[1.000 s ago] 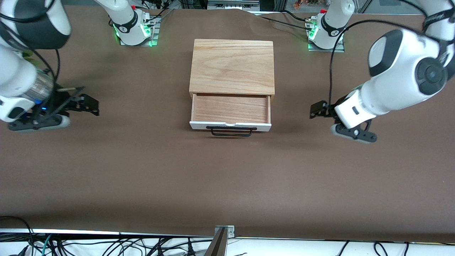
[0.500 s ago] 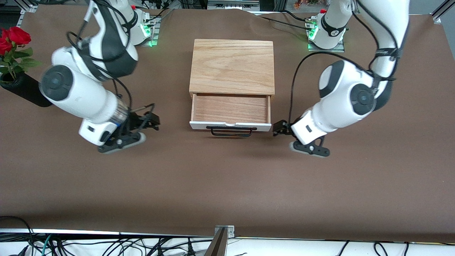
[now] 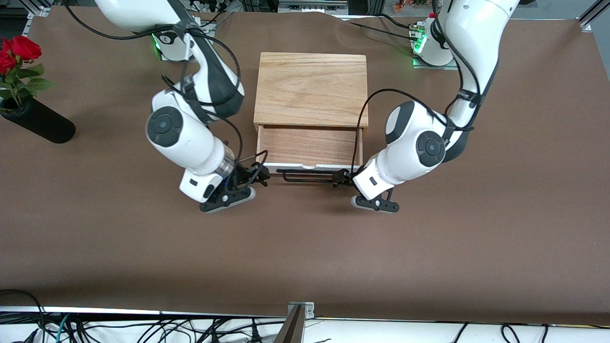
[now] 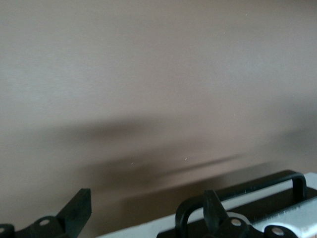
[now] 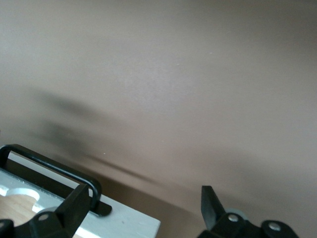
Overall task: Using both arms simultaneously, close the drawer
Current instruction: 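Lower both grippers onto the white drawer front beside the black handle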
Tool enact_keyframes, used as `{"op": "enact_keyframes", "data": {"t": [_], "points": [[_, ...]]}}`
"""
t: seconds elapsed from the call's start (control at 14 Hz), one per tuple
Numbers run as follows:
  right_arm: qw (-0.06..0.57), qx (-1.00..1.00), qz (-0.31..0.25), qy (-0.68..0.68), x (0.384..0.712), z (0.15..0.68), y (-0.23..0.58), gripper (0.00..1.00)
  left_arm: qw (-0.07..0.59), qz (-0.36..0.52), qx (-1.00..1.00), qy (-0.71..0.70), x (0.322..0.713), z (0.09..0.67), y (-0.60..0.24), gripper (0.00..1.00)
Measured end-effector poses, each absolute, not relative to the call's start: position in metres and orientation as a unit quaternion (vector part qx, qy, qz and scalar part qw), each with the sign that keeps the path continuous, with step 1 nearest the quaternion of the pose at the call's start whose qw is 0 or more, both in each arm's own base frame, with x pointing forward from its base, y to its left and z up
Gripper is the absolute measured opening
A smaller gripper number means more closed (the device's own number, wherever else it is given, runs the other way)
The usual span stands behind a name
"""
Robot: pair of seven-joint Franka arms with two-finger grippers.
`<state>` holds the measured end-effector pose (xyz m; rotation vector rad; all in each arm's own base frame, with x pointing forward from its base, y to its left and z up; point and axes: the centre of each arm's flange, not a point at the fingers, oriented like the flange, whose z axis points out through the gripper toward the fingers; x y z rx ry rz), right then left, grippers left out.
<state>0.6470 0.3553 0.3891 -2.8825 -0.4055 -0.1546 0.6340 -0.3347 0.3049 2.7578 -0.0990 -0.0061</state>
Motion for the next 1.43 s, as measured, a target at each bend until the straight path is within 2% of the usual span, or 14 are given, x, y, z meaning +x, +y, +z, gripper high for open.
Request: {"op": "enact_keyframes", "data": {"t": [0.43,1.43], "points": [[0.135,-0.981,-0.036,-0.134,0.641,0.343,0.381,1.00,0.190,-0.012,0.982,0.003,0.629,0.295,-0.347,1.00],[0.152,-0.978,0.064,-0.131,0.617,0.311,0.394,1.00,0.177,-0.067,0.982,0.003,0.604,0.289,-0.372,1.00]]}}
